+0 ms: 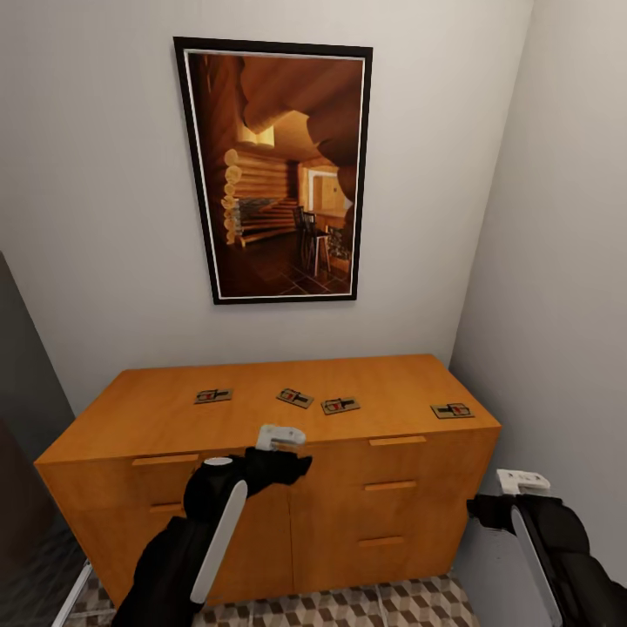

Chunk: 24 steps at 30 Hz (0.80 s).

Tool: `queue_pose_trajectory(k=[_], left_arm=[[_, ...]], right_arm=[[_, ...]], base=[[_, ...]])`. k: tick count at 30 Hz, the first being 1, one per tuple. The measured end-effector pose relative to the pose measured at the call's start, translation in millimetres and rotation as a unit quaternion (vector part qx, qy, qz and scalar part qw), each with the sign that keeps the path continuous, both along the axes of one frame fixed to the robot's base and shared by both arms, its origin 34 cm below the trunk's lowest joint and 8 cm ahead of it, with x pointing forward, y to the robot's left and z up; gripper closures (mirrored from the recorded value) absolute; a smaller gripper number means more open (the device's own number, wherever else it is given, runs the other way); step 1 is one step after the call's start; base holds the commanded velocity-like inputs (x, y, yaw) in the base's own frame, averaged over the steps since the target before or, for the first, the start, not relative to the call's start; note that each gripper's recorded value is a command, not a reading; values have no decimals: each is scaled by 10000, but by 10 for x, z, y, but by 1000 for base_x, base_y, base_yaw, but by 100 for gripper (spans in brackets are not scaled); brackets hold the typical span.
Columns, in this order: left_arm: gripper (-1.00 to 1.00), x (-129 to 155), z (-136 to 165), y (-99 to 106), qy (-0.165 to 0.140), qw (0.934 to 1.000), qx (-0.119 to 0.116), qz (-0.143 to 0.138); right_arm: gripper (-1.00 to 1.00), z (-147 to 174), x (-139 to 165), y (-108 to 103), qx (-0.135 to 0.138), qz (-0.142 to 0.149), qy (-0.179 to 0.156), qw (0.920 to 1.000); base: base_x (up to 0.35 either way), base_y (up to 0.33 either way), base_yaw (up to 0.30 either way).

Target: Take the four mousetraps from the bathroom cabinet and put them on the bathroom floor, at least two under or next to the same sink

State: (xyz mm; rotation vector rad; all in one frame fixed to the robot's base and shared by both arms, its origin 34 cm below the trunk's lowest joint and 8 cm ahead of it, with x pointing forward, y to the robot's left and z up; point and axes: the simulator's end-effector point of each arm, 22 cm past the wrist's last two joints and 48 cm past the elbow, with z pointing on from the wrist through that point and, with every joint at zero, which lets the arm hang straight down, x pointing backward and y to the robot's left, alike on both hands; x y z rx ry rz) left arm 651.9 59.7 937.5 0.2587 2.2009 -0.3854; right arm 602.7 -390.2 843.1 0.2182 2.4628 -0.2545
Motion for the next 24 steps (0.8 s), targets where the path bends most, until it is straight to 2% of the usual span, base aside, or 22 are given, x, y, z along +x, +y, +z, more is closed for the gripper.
queue_pose_trajectory(k=[7, 8, 16, 24], left_arm=[[-100, 348, 665, -111, -542, 9985, -22, -124], [-100, 350, 668, -111, -545, 9984, -21, -124], [-100, 621, 1340, -172, -1126, 9935, -53, -174], [-100, 762, 1756, -165, -1492, 9887, -29, -167]], right_arm=[[-100, 192, 183, -21, -32, -39, -202, 9998], [-100, 192, 184, -21, -32, -39, -202, 9998], [-100, 368, 340, -37, -50, -73, -381, 9992], [-100, 537, 472, -44, -70, -84, -551, 9984]], base=[[0, 0, 0], [0, 0, 0], [0, 0, 0], [0, 0, 0]])
